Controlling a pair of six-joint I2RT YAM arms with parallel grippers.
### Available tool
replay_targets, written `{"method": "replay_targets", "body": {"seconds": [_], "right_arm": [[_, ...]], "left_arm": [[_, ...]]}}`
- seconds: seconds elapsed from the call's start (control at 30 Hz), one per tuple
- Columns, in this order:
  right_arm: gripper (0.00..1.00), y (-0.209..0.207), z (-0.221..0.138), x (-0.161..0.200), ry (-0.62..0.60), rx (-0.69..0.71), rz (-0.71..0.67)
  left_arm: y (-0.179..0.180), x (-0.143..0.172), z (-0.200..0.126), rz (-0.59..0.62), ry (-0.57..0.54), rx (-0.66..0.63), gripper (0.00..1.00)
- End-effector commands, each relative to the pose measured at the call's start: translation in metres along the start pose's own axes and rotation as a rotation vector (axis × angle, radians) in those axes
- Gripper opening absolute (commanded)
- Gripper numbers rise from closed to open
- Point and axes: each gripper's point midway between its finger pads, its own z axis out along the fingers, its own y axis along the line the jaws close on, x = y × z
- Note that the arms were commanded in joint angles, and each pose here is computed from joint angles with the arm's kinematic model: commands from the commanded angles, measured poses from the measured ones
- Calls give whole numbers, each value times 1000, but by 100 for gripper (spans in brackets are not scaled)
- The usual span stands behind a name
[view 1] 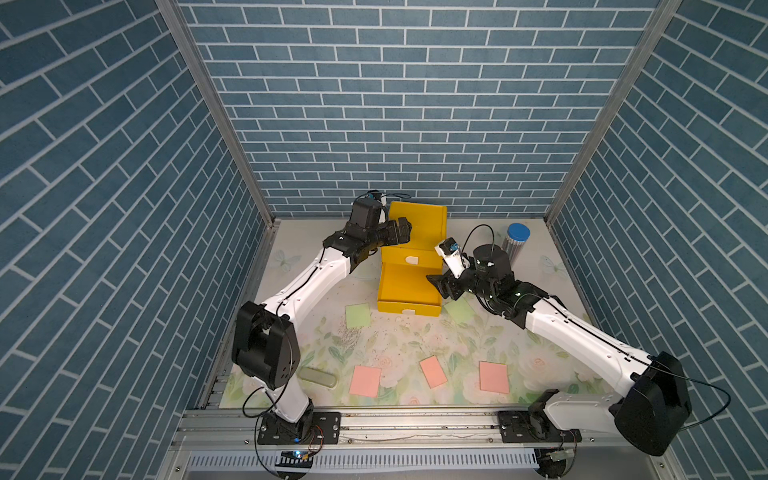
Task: Please put the sticky notes in the drawer by color
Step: Open the drawer in the storage box, then adjust the storage box at the center of the board.
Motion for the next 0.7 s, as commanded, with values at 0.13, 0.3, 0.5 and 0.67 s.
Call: {"method": "replay_targets", "body": {"seconds": [0.13,0.3,0.5,0.67], "right_arm": [[74,-27,16,-1,7,51,99],[74,-46,26,-8,-1,77,87],[68,-34,27,-5,20,2,102],[71,-31,-17,-9,-23,50,176]], "left_arm": [[3,-1,-13,6,-25,-20,100],[6,-1,-27,10,-39,-36,100],[11,0,-47,20,-62,-61,100],[19,-3,-62,32,-79,-104,100]]}}
